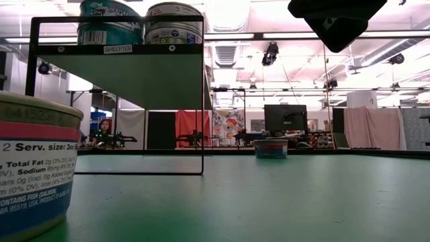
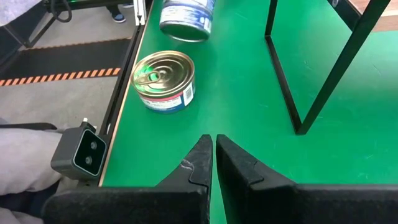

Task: Stack canned seafood by type on shelf
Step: Put the blue tuna can on the shelf

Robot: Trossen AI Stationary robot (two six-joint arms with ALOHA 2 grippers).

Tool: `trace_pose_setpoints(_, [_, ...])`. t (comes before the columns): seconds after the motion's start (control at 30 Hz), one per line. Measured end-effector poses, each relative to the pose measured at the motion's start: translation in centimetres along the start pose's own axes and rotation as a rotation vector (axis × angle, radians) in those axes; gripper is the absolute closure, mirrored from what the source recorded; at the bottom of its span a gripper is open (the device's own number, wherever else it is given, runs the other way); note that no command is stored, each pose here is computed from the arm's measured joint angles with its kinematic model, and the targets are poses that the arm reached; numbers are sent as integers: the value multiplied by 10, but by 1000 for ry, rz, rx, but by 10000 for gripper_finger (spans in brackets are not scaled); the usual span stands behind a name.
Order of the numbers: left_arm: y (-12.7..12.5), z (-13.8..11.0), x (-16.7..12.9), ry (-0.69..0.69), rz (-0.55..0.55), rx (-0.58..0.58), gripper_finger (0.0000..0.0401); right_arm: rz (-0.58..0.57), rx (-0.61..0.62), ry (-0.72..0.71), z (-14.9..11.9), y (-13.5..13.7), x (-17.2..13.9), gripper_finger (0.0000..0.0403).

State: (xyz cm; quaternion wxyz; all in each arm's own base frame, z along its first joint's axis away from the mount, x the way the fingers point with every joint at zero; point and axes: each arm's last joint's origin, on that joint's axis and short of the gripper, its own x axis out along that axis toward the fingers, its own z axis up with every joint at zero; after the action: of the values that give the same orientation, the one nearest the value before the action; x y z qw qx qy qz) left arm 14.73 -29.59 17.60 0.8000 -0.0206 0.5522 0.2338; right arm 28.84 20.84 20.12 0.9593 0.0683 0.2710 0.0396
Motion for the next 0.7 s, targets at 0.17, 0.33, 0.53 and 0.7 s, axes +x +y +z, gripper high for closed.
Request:
trace_pose_setpoints(0.17, [1,-3,0,-9,0,-20,401,0,1,-1,0,0,0,390])
trace_pose_setpoints(0.33, [3,-6,5,-10,13,-42,401,0,1,-1,0,0,0,390])
trace_pose_setpoints(0.53, [6,-9,10,10,34,-45,401,0,13,-1,0,0,0,390])
trace_pose_setpoints(0.7, [7,-7,1,39,63,-31,401,0,17,-1,0,0,0,390])
